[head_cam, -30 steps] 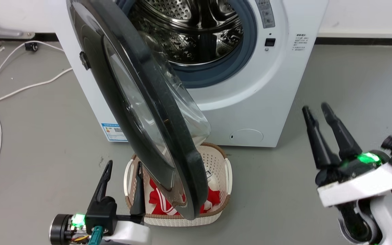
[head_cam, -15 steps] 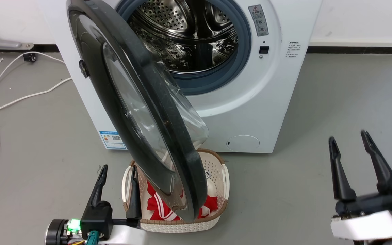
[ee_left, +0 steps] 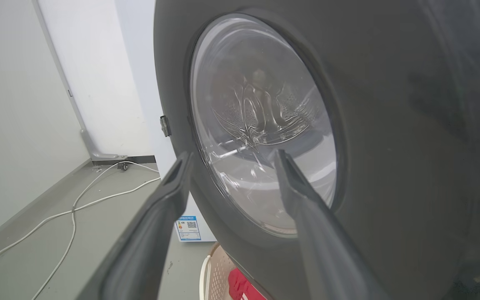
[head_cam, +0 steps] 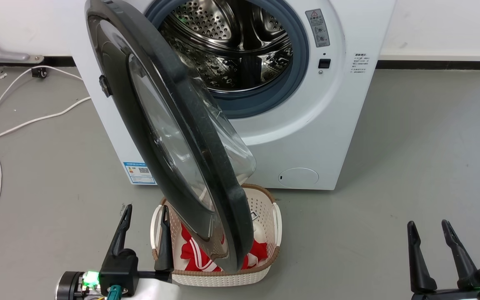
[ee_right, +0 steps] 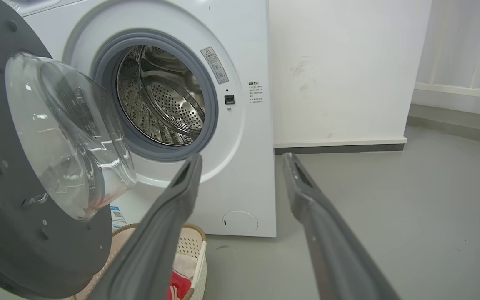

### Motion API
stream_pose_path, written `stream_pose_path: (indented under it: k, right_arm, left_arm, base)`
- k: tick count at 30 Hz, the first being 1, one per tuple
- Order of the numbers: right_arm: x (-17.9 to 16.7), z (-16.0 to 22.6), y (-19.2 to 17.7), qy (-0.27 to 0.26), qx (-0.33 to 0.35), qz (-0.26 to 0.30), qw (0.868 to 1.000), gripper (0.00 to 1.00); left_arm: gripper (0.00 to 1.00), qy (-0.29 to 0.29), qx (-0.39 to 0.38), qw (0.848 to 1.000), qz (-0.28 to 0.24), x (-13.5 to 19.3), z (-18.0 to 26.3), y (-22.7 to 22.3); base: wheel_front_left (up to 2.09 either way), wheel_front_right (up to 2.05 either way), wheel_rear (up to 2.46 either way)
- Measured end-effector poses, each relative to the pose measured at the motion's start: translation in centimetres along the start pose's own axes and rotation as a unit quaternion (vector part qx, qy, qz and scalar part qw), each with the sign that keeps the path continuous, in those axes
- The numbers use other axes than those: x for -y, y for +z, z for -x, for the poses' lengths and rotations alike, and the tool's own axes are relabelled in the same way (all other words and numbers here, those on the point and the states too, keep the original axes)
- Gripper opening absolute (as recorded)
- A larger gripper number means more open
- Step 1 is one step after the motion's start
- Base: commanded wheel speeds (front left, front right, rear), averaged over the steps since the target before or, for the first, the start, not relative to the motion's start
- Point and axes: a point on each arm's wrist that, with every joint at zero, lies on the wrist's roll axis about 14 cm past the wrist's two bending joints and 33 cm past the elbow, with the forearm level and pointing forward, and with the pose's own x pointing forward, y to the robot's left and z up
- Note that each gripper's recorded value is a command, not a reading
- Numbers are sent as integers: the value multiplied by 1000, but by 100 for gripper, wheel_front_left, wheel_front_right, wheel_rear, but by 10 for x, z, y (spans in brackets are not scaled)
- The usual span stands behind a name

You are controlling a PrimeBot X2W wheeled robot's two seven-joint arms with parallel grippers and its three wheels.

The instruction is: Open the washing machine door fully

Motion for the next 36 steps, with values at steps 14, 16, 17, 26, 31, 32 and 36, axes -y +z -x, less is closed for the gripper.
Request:
stream_pose_path:
  k: [14,16,17,26,31,32,36]
  right_arm:
    - [-4,1,-2,3,-2,-14,1000,100]
    - [-4,1,-1,3,-1,-14,1000,100]
    - [-5,1,-1,4,0,-14,1000,100]
    - [-8,0,-2,8,-1,-16,1000,100]
    - [-8,-1,-2,8,-1,-17,1000,100]
    - [-8,-1,-2,8,-1,-17,1000,100]
    - [-8,-1,-2,8,-1,-18,1000,100]
  left_arm:
    - [0,15,4,1000,1,-8,-1,2]
    - [0,21,22,1000,-2,-12,-5,13]
    - [0,24,34,999,-4,-15,-8,21]
    - [0,-1,186,982,-14,-1,-28,116]
    - [0,-58,261,964,1,35,-26,163]
    - [0,-73,271,960,5,44,-25,169]
    - [0,-136,298,944,23,81,-17,187]
  base:
    - [0,0,0]
    - [0,0,0]
    - [0,0,0]
    - [0,0,0]
    - [0,0,0]
    - [0,0,0]
    - [0,0,0]
